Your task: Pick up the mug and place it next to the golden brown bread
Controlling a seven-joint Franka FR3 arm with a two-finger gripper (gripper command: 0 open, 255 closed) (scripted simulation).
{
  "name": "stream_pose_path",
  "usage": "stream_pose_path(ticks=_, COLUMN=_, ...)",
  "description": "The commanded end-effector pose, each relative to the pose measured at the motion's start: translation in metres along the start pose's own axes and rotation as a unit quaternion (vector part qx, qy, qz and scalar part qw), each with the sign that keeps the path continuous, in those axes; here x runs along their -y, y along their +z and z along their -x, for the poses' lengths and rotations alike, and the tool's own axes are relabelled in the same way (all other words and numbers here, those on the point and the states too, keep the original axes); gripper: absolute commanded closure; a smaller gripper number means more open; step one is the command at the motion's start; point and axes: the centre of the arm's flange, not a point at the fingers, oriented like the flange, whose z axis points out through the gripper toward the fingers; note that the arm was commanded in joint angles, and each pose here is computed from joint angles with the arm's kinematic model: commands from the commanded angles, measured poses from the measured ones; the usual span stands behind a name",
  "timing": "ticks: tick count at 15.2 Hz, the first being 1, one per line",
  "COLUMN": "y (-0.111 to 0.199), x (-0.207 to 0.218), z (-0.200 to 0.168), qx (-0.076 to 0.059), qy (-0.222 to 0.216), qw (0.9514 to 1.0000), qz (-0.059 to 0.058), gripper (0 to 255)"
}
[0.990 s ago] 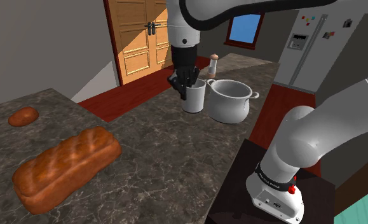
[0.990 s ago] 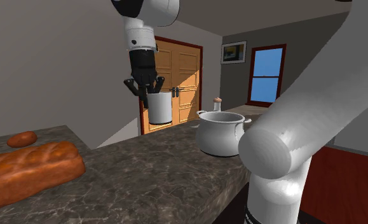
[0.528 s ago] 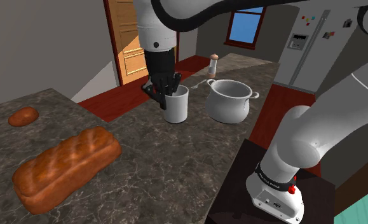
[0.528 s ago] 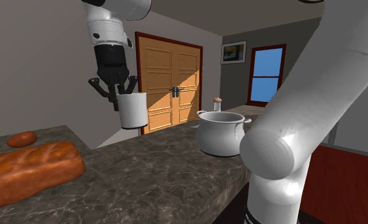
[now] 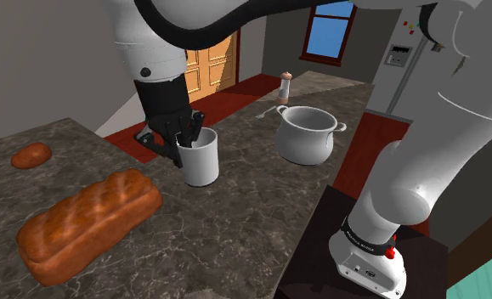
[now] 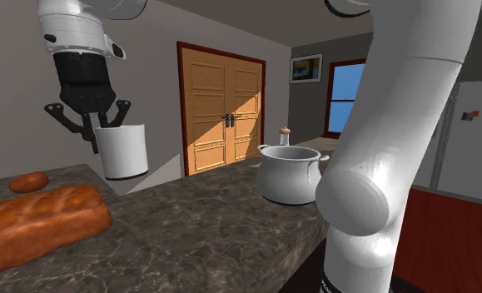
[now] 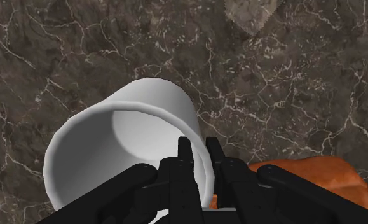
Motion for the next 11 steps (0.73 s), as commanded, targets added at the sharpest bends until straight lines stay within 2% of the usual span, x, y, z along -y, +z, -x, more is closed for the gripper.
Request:
stream_pose_path(ticks=1, y=-0.004, x=0.028, z=0.0, qx=0.0, qy=0.001, qw=1.0, qz=-0.001, gripper=255)
stream_pose_path(ticks=8, y=-0.01, x=0.118, z=-0.002, qx=0.0, qy=0.001, qw=1.0, qz=-0.001, gripper=255)
stream_pose_path(ticks=11, y=0.006, x=0.119, z=-0.003, qx=0.0, qy=0.001, qw=1.0, qz=-0.001, gripper=255)
